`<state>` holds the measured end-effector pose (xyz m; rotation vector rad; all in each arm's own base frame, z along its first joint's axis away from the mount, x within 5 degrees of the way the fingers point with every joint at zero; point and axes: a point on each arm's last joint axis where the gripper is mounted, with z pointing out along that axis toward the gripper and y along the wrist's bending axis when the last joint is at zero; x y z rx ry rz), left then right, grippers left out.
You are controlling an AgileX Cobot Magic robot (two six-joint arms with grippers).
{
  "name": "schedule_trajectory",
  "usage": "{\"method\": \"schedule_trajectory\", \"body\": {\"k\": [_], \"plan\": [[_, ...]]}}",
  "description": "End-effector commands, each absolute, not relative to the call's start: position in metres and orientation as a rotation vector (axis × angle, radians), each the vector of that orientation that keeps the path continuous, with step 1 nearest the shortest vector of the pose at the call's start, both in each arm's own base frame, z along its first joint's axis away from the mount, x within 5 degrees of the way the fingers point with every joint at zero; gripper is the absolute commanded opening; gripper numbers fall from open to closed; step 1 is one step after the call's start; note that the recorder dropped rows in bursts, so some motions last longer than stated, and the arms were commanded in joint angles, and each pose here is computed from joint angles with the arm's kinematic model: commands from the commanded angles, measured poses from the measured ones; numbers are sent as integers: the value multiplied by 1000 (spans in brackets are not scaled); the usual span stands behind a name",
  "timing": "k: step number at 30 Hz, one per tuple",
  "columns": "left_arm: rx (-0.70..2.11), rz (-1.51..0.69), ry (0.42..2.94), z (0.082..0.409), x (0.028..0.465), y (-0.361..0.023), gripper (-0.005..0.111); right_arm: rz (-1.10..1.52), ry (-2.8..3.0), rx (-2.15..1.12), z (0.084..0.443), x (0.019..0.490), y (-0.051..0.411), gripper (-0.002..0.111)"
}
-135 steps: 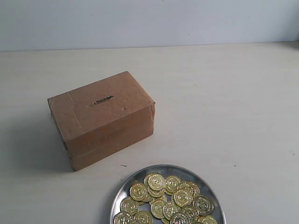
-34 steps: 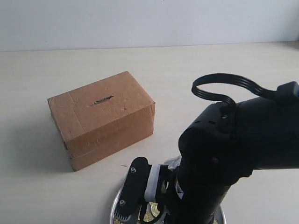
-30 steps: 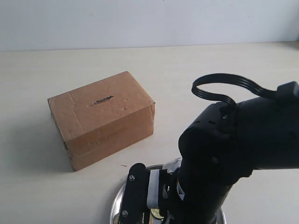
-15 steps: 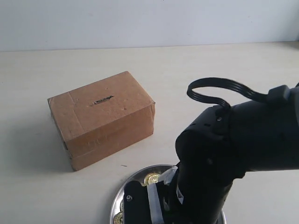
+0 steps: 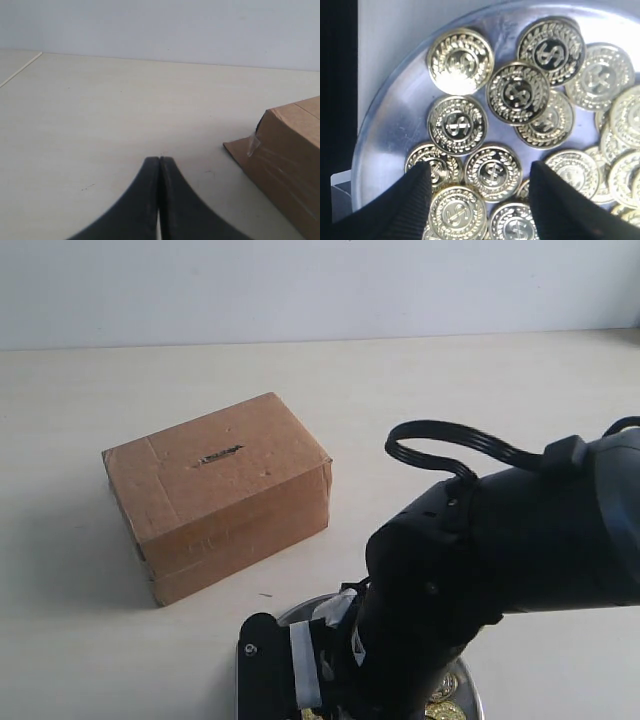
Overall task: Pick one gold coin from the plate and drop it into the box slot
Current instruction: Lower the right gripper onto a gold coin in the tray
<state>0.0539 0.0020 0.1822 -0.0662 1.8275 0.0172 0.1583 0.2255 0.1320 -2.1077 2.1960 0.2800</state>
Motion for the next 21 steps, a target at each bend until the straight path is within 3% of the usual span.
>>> {"method": "schedule_trajectory", "body": {"k": [1,21], "plan": [[-76,11,1815,183,54,2,0,300,2097,-2125,139,157,239,55],[-76,11,1815,183,54,2,0,236,1995,-2067,128,167,253,54]]}}
